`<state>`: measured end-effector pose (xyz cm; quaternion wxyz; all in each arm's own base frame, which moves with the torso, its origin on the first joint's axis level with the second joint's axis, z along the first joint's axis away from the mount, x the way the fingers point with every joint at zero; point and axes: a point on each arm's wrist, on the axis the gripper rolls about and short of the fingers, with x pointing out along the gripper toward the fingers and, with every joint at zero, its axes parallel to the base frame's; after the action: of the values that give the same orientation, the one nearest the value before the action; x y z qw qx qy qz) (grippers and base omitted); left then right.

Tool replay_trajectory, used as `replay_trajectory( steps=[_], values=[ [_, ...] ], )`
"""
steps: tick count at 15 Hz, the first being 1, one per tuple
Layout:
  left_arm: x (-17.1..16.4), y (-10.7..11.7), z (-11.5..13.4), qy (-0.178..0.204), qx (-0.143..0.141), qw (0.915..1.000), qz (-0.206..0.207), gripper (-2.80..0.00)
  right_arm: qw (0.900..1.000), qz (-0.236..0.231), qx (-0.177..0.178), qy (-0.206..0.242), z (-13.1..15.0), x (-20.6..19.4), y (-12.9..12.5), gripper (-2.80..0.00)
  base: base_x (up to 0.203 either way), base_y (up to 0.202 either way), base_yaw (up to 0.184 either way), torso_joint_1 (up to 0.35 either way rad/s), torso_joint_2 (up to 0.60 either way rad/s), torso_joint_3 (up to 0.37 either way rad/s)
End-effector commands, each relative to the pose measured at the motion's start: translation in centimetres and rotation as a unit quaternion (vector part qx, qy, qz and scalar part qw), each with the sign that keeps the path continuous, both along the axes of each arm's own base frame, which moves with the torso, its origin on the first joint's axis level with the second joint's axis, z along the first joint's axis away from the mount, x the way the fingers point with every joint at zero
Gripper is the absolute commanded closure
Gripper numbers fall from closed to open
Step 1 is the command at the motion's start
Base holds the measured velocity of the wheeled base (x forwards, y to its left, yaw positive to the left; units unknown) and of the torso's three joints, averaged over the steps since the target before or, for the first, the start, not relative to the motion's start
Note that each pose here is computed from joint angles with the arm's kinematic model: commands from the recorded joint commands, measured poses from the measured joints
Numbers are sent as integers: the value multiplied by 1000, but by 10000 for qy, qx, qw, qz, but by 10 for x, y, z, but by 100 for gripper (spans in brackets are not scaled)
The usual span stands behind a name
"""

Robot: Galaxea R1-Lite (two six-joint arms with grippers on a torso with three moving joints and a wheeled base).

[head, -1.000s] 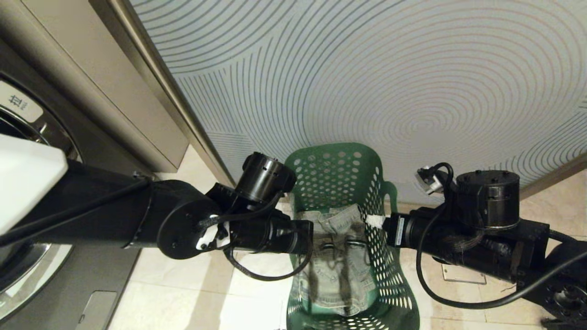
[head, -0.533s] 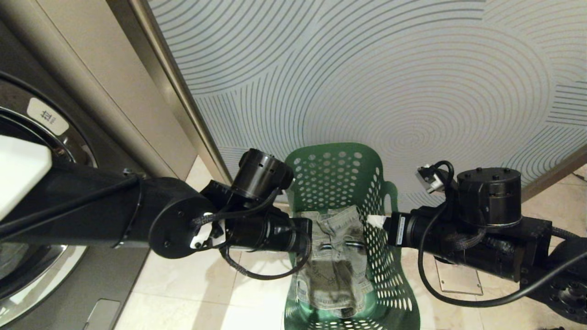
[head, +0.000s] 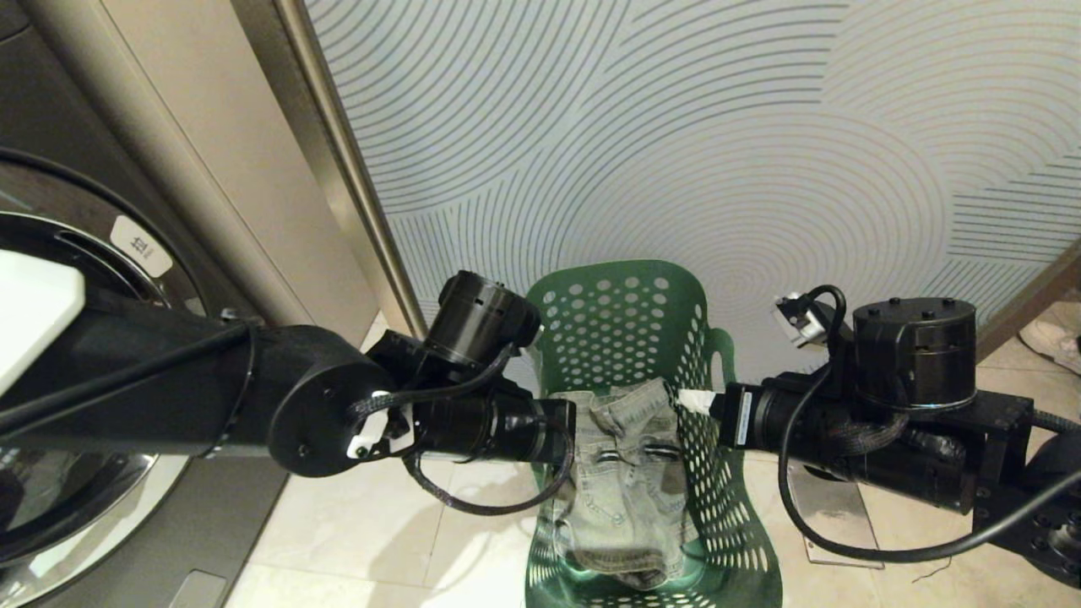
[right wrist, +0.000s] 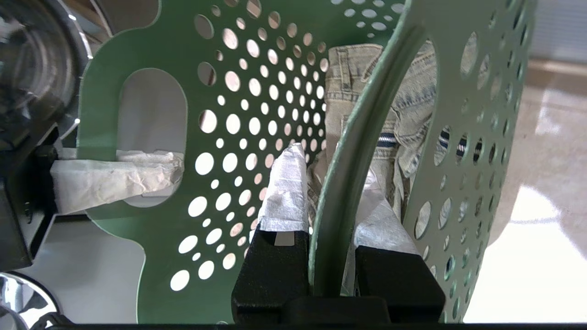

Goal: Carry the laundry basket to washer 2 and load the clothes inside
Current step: Pick up the clothes basket and put it beside the washing machine

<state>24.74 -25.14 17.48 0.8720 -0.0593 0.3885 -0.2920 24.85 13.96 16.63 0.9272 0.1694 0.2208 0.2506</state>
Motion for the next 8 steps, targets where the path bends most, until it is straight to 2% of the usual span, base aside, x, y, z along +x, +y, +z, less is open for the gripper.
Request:
replay_trajectory(
  steps=[1, 8],
  values=[
    [1, 0, -2, 32, 9, 10000, 10, 0, 10000, -4, 25, -25, 1, 0, 0, 0, 0, 0, 0, -1, 4, 208],
    [2, -2, -5, 48, 26, 10000, 11, 0, 10000, -4, 25, -25, 2, 2, 1, 0, 0, 0, 0, 0, 1, 199]
  ],
)
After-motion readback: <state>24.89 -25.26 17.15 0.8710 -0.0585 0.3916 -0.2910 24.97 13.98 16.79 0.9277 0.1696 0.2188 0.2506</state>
